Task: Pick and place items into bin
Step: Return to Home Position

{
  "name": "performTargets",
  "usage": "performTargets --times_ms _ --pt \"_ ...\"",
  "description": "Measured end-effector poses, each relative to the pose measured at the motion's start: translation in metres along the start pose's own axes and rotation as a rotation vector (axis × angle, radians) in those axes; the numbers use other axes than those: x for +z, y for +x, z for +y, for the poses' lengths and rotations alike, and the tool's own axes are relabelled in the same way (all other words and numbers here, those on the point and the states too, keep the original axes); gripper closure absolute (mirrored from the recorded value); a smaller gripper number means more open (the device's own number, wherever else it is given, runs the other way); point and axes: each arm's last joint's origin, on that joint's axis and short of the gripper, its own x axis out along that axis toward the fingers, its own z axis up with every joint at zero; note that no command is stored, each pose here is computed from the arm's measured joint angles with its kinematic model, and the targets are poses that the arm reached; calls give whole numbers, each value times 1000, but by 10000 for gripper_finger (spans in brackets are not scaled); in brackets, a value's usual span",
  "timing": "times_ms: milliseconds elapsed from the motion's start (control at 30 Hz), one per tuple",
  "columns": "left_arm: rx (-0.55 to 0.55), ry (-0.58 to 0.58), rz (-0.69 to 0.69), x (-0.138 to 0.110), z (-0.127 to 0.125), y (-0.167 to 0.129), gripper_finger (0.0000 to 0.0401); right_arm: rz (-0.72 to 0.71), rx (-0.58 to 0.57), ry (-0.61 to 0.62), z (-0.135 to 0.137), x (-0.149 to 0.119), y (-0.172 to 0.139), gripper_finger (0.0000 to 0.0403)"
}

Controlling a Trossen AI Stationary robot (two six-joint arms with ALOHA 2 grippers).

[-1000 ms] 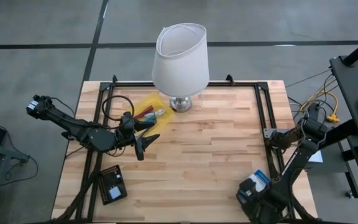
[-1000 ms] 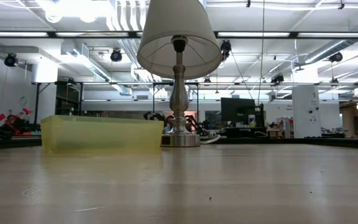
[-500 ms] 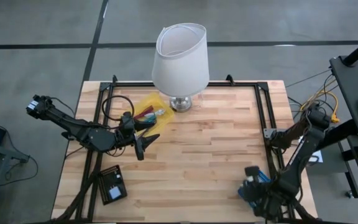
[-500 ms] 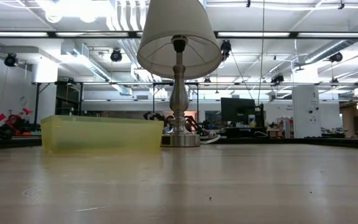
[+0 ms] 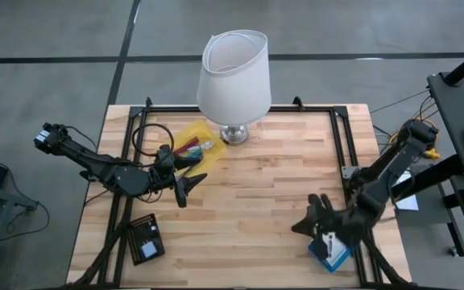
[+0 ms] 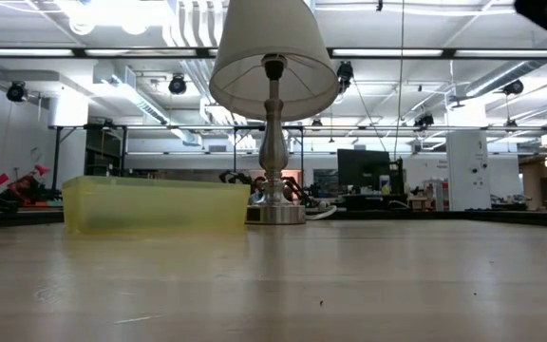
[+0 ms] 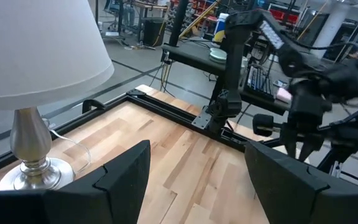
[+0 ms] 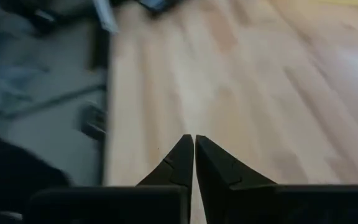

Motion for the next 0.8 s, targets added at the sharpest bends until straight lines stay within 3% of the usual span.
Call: performTargets --times_ms 200,333,433,600,800 --pt "-1 49 -1 0 0 0 155 -107 334 82 -32 13 14 395" --pt "-4 58 -1 1 0 0 155 -242 442 138 -63 22 27 395" --pt "-4 104 -2 1 0 -1 155 -390 389 76 -85 30 34 395" --pt "-5 168 -5 2 1 -1 155 -533 193 -174 -116 46 41 395" --pt "-61 215 48 1 12 11 164 -586 27 -163 -149 63 43 395"
